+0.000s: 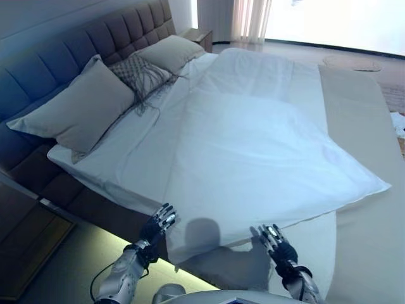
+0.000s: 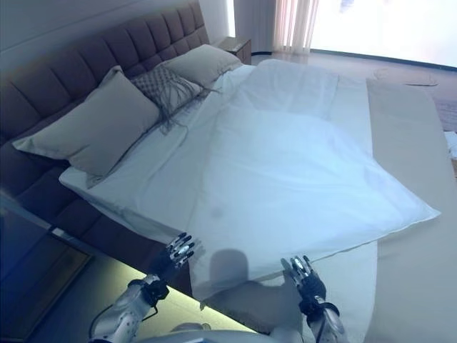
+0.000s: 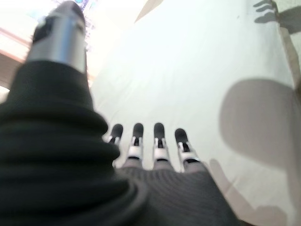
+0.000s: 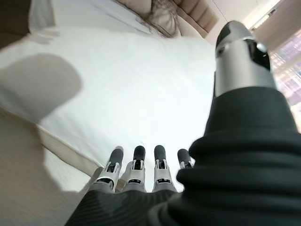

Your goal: Make the bed neatly

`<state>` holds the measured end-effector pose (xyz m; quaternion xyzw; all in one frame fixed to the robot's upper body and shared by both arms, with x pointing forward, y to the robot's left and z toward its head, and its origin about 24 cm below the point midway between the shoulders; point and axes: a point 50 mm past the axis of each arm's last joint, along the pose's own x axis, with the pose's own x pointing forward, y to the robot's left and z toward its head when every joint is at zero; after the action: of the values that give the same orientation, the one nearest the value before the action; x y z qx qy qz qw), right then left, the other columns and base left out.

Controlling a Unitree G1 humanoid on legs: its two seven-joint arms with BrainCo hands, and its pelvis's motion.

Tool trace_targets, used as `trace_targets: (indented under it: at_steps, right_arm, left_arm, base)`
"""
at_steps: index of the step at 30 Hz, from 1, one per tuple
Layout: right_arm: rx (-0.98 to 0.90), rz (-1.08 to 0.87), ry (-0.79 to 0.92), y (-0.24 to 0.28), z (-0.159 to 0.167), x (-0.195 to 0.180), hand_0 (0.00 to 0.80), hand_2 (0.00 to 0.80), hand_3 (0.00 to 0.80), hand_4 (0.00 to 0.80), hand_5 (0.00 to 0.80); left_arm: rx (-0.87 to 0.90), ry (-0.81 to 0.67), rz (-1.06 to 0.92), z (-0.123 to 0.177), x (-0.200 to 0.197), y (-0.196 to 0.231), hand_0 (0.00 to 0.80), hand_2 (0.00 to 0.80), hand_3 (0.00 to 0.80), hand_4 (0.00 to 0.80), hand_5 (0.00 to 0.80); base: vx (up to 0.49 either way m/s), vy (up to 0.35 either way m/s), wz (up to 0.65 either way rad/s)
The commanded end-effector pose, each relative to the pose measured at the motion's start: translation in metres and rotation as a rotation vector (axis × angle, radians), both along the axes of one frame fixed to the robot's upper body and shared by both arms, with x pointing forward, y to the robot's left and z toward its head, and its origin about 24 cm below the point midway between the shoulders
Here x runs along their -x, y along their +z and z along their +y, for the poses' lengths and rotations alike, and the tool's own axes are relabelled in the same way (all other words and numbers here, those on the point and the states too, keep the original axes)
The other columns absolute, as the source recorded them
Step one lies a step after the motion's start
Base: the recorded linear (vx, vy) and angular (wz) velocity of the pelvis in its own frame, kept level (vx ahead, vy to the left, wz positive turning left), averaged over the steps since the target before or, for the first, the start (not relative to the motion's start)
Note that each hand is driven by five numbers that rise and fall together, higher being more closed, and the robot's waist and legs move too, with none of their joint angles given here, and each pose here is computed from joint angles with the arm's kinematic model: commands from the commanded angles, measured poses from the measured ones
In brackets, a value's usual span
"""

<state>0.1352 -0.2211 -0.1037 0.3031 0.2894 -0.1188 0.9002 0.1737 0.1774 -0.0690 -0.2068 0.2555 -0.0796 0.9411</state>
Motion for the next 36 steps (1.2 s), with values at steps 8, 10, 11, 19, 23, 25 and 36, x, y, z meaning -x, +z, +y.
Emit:
trace_targets:
  at_steps: [8, 10, 11, 19, 23, 25, 36]
  right_arm:
    - [-0.071, -0.058, 0.002, 0.004, 0.027, -0.023, 0.0, 0.0, 0.0, 0.0, 0.0]
    - [-0.057, -0.046, 0.01, 0.005, 0.026, -0.025, 0.0, 0.0, 0.0, 0.0, 0.0]
    - [-0.05, -0.041, 0.011, 0.005, 0.026, -0.026, 0.0, 0.0, 0.0, 0.0, 0.0]
    - [-0.06, -0.056, -0.072, 0.009, 0.021, -0.044, 0.0, 0.0, 0.0, 0.0, 0.0]
    - [-0.096, 0.0, -0.078, -0.003, 0.028, -0.034, 0.0, 0.0, 0.0, 0.0, 0.0]
    - [-0.104, 0.01, -0.068, -0.007, 0.031, -0.031, 0.0, 0.0, 0.0, 0.0, 0.0]
    - [-0.066, 0.075, -0.106, -0.004, -0.007, -0.047, 0.0, 0.0, 0.0, 0.0, 0.0]
  left_arm:
    - [-0.052, 0.043, -0.175, 0.02, -0.024, 0.032, 0.0, 0.0, 0.0, 0.0, 0.0]
    - [-0.05, 0.029, -0.17, 0.016, -0.025, 0.031, 0.0, 0.0, 0.0, 0.0, 0.0]
    - [-0.042, 0.031, -0.163, 0.014, -0.023, 0.03, 0.0, 0.0, 0.0, 0.0, 0.0]
    - [-0.037, -0.078, -0.194, -0.003, -0.034, 0.031, 0.0, 0.0, 0.0, 0.0, 0.0]
    - [-0.094, -0.09, -0.171, 0.004, -0.029, 0.029, 0.0, 0.0, 0.0, 0.0, 0.0]
    - [-0.1, -0.08, -0.176, 0.01, -0.031, 0.03, 0.0, 0.0, 0.0, 0.0, 0.0]
    - [-0.001, -0.097, -0.226, -0.018, -0.052, 0.04, 0.0, 0.0, 0.0, 0.0, 0.0]
  base:
    - [-0.029, -0.126, 0.04]
    - [-0.063, -0.05, -0.01]
    - [-0.046, 0.058, -0.03]
    - [-0.067, 0.181, -0.19]
    - [0.069, 0.067, -0.28]
    - [-0.005, -0.013, -0.25]
    - [-0.099, 0.013, 0.11]
